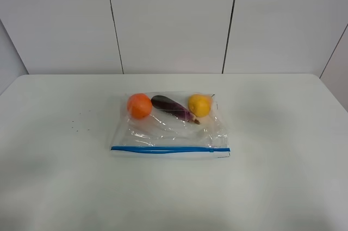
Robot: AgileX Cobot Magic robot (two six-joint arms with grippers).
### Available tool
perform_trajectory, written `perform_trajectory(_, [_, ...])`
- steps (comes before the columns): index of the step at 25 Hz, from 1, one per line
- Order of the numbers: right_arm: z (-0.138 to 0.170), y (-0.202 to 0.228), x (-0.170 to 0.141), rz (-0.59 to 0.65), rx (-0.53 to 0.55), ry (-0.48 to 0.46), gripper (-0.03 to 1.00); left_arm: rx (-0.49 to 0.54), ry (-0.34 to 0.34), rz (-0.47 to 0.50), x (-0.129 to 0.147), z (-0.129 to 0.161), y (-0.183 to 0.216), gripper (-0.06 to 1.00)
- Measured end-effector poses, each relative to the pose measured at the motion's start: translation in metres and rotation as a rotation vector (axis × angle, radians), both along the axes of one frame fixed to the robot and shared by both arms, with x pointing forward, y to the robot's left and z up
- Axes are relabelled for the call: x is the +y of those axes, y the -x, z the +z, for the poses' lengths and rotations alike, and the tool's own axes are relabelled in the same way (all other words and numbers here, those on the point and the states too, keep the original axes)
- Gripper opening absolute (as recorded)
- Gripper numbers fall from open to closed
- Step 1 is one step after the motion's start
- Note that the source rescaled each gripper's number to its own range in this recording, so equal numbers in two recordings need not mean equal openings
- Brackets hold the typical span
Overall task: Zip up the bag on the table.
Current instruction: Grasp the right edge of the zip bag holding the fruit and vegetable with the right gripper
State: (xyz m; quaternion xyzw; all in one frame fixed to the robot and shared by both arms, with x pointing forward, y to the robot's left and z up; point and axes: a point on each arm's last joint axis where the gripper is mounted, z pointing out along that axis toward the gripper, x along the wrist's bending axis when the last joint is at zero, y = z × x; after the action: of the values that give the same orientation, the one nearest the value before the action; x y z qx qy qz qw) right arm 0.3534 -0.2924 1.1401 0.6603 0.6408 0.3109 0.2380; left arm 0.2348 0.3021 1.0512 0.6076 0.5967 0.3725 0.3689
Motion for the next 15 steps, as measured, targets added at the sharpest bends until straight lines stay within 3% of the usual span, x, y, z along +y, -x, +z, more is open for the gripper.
perform_trajectory(5, [-0.013,-0.073,0.005,0.059,0.196,-0.055,1.0,0.0,0.0,0.0,0.0,0.0,0.0,1.0])
perform_trajectory(15, [-0.119,-0.179,0.019,0.205,0.454,-0.21,1.0,0.0,0.0,0.0,0.0,0.0,0.0,1.0])
